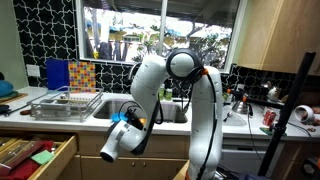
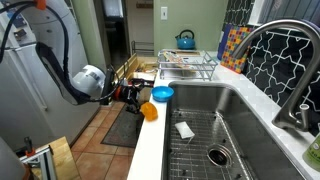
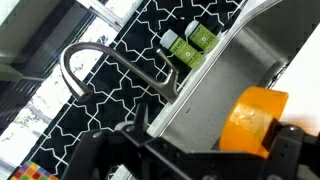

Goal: Turn the orange bowl upside down on the kitchen counter

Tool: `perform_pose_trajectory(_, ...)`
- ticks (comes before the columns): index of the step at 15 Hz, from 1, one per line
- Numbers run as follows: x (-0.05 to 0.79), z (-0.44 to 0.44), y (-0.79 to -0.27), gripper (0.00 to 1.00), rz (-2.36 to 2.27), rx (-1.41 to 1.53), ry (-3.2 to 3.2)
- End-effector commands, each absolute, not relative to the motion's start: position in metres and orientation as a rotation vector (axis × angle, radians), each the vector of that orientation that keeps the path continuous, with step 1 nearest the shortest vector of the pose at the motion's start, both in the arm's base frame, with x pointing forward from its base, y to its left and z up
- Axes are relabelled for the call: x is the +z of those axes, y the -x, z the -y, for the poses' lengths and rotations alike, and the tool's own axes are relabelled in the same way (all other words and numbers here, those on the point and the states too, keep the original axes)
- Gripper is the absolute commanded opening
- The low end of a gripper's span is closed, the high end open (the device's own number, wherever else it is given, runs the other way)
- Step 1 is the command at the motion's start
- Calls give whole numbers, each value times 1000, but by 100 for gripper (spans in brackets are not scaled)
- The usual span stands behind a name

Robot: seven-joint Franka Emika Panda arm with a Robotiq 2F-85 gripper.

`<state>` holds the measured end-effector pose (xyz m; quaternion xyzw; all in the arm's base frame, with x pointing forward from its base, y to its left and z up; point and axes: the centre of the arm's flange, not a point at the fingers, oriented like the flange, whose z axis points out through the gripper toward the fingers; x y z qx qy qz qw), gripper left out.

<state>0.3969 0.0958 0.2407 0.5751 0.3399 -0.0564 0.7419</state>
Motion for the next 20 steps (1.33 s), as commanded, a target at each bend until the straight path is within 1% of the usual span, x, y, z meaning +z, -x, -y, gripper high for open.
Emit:
perform_pose_trajectory(1, 238, -92, -389, 100, -833, -228, -1291)
perform_pose_trajectory(6, 231, -90, -389, 100, -937, -332, -1302)
perform_pose_trajectory(10, 223, -87, -391, 100, -1020, -353, -1359)
perform_pose_trajectory(15, 241, -78, -395, 100, -1025, -326, -1421)
perform_pose_trajectory(20, 259, -65, -400, 100, -1037, -416, -1416)
